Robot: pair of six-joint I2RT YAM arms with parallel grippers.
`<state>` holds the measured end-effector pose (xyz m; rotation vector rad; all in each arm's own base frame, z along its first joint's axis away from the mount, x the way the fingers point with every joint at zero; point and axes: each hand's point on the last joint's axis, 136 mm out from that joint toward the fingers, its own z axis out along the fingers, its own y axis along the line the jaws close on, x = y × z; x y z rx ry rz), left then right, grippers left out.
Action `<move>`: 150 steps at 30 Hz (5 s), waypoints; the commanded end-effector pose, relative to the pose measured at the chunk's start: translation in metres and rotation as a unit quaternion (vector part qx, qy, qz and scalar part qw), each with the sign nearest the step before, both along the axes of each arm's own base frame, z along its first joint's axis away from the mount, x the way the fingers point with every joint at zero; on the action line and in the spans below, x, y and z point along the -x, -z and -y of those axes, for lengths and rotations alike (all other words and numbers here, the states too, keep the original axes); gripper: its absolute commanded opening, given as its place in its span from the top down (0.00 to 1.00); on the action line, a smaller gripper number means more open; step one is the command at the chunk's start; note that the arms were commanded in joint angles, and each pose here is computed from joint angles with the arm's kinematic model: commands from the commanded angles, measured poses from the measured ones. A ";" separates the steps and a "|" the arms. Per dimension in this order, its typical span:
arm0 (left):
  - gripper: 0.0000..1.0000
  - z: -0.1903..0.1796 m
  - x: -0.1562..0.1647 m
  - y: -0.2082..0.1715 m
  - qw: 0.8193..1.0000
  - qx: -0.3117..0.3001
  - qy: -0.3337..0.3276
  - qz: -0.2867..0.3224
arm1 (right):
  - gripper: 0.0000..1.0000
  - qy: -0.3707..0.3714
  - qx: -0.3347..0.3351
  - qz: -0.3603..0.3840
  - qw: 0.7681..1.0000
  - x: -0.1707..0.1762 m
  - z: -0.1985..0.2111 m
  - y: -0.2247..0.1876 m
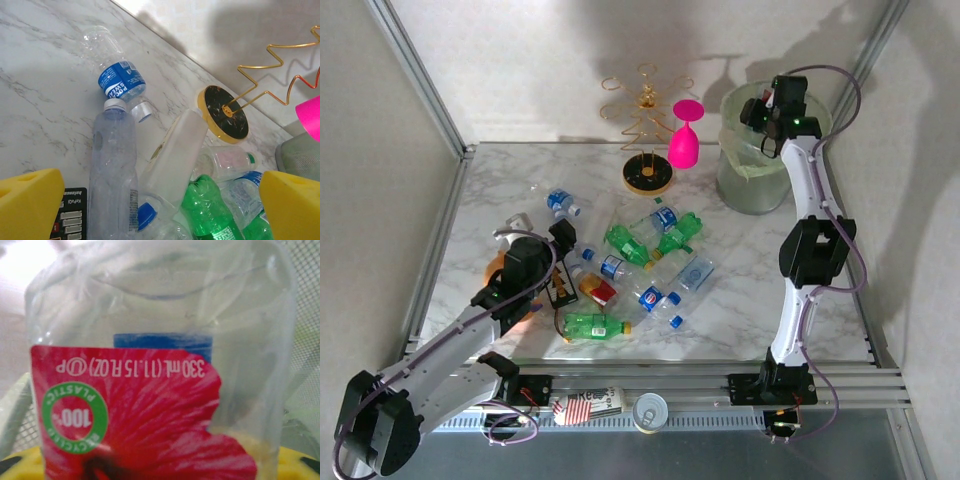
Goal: Put the plastic bottles in the bin
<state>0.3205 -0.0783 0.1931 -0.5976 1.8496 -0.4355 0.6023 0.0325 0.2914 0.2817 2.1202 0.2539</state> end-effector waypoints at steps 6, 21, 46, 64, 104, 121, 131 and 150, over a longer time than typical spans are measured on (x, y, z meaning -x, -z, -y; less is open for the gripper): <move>0.00 -0.011 0.003 0.005 1.000 0.000 -0.021 -0.005 | 0.25 -0.005 -0.004 0.040 0.999 0.002 -0.002 -0.043; 0.01 -0.024 -0.013 0.001 0.999 0.001 -0.038 -0.006 | 0.01 -0.028 -0.004 0.135 0.990 0.064 -0.011 -0.142; 0.00 -0.042 -0.157 0.060 0.987 -0.009 -0.052 -0.151 | 0.01 -0.194 -0.118 0.086 0.970 0.215 -0.162 -0.048; 0.03 -0.032 -0.208 0.138 0.972 0.011 -0.056 -0.228 | 0.01 -0.197 -0.117 0.031 0.973 0.230 -0.183 0.004; 0.41 -0.039 -0.222 0.039 0.992 -0.038 -0.038 -0.111 | 0.01 -0.184 -0.118 0.042 0.975 0.245 -0.170 -0.005; 0.40 0.062 -0.100 -0.086 0.971 -0.009 0.221 0.096 | 0.01 -0.273 -0.175 0.029 0.946 0.220 -0.233 -0.013; 0.40 0.128 -0.040 -0.086 0.956 0.007 0.269 0.119 | 0.01 -0.332 -0.208 0.023 0.920 0.215 -0.289 -0.024; 0.40 0.201 -0.025 -0.098 0.924 -0.003 0.358 0.138 | 0.10 -0.386 -0.254 0.033 0.886 0.244 -0.310 -0.035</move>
